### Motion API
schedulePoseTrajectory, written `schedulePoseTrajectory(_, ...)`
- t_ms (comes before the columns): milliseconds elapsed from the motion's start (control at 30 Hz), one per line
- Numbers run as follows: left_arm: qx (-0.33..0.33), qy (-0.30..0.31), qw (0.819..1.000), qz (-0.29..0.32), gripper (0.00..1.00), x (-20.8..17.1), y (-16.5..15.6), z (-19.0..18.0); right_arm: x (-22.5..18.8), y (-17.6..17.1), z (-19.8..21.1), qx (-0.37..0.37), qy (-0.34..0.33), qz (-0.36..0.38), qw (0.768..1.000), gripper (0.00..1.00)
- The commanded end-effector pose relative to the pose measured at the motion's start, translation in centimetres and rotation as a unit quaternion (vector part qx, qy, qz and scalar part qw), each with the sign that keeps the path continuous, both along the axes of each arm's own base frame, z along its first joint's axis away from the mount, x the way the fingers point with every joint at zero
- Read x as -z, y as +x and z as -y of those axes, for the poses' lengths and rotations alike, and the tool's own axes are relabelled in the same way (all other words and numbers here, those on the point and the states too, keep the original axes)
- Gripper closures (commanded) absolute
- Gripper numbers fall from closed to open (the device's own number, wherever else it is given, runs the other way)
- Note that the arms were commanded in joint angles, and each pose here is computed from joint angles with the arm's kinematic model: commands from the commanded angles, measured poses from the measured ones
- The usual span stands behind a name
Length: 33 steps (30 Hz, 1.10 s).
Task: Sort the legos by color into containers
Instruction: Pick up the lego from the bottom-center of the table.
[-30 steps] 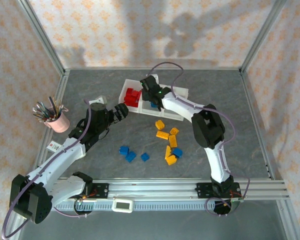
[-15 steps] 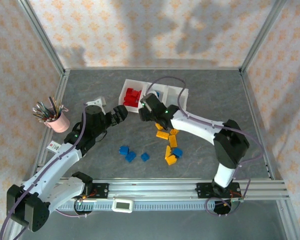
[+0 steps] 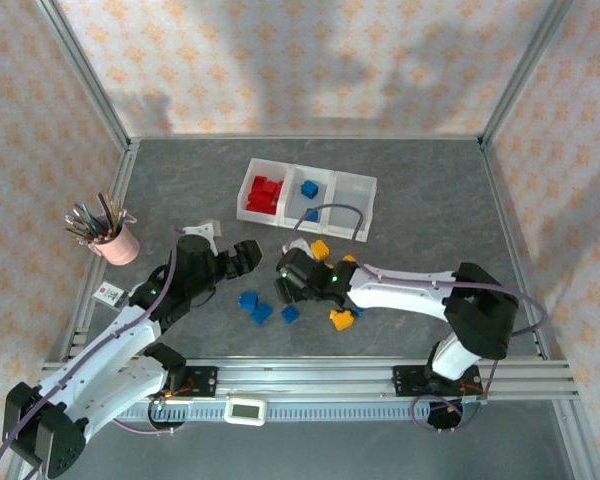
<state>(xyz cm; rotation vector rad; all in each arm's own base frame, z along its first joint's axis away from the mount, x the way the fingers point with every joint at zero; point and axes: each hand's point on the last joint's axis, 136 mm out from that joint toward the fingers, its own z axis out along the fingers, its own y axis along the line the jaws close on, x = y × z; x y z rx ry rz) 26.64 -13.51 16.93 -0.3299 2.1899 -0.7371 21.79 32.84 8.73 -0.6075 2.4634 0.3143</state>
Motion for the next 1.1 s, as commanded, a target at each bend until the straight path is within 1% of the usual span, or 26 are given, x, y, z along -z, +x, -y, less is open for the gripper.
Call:
schedulePoseTrajectory(0,-0.041,0.002,0.999,-0.002,0.01,0.6,-0.6,-1.6,-0.2,-1.9,-1.0,0.001,0.027,0.004,1.000,0.20)
schedulePoseTrajectory(100,-0.054,-0.004,0.999,0.003,0.01,0.6,-1.0,-2.2,1.1,-3.6,-1.9,-0.011,0.037,-0.014,0.999,0.18)
schedulePoseTrajectory(200,-0.063,0.002,0.998,-0.004,0.01,1.0,-1.4,-2.6,2.6,-4.8,-2.3,-0.018,0.023,-0.019,0.999,0.16)
schedulePoseTrajectory(300,-0.069,0.010,0.997,-0.011,0.01,1.2,-1.5,-3.0,4.2,-4.7,-1.5,-0.002,-0.004,-0.015,1.000,0.15)
schedulePoseTrajectory(367,-0.069,0.011,0.998,-0.010,0.01,1.2,-1.5,-3.0,4.8,-4.6,-1.3,0.001,-0.014,-0.016,1.000,0.16)
schedulePoseTrajectory(467,-0.071,0.010,0.997,-0.008,0.01,1.0,-1.5,-3.0,5.4,-4.7,-1.1,-0.001,-0.020,-0.017,1.000,0.21)
schedulePoseTrajectory(667,-0.074,0.013,0.997,-0.007,0.01,1.0,-1.4,-3.2,6.5,-4.5,-0.1,-0.007,-0.057,-0.006,0.998,0.36)
schedulePoseTrajectory(900,-0.077,0.015,0.997,-0.006,0.01,1.0,-1.3,-3.3,7.2,-4.2,-0.5,-0.017,-0.069,-0.001,0.997,0.49)
schedulePoseTrajectory(1000,-0.078,0.015,0.997,-0.007,0.01,1.1,-1.3,-3.3,7.0,-4.1,-0.8,-0.020,-0.067,0.001,0.998,0.58)
schedulePoseTrajectory(1067,-0.077,0.014,0.997,-0.006,0.01,1.0,-1.3,-3.3,6.6,-4.0,-1.0,-0.019,-0.059,0.004,0.998,0.63)
